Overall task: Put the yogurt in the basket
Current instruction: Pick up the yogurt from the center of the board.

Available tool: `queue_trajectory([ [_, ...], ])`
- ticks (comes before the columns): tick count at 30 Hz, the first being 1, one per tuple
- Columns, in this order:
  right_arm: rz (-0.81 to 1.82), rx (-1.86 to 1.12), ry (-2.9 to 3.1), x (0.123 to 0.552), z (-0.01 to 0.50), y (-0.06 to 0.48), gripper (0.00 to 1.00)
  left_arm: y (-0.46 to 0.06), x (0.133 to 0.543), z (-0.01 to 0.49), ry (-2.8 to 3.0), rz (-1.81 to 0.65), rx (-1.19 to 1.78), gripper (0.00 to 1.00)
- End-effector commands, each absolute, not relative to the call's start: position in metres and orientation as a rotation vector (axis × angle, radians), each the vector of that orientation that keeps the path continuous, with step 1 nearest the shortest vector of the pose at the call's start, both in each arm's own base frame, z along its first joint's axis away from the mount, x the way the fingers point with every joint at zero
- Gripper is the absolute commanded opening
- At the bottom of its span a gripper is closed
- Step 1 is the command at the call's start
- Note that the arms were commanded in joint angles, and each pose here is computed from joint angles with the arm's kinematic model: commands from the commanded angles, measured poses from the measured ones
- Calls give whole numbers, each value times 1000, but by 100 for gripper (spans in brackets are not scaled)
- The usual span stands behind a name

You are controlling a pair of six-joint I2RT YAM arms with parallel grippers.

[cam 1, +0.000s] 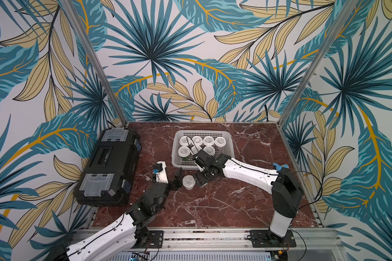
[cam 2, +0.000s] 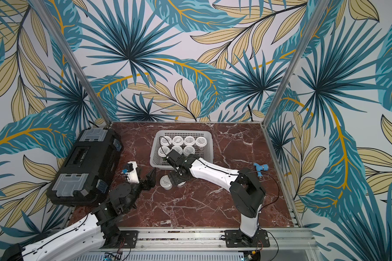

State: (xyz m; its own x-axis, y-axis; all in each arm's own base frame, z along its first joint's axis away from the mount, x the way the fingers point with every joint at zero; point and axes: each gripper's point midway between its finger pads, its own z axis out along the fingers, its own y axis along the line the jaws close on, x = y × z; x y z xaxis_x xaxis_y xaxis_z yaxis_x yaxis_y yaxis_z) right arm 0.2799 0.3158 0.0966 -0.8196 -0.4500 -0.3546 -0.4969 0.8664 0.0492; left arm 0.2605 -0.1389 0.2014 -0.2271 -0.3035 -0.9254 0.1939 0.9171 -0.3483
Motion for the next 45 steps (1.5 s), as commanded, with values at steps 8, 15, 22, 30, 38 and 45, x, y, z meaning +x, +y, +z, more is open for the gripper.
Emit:
queue_trajectory([
  [8,143,-716,2745,278,82,313,79,-138,260,192,1749,-463,-83,83],
  [15,132,-712,2741,279,83,311,75,-137,260,192,1748,-460,-86,83],
  [22,112,-712,2732,280,87,309,81,-138,260,192,1750,-460,-84,83],
  [30,97,-711,2712,283,93,309,79,-139,262,191,1758,-456,-81,83],
  [38,89,-723,2716,283,89,311,76,-140,262,191,1760,-455,-78,83],
  [45,90,-727,2721,282,87,312,74,-140,262,191,1761,-455,-77,83],
])
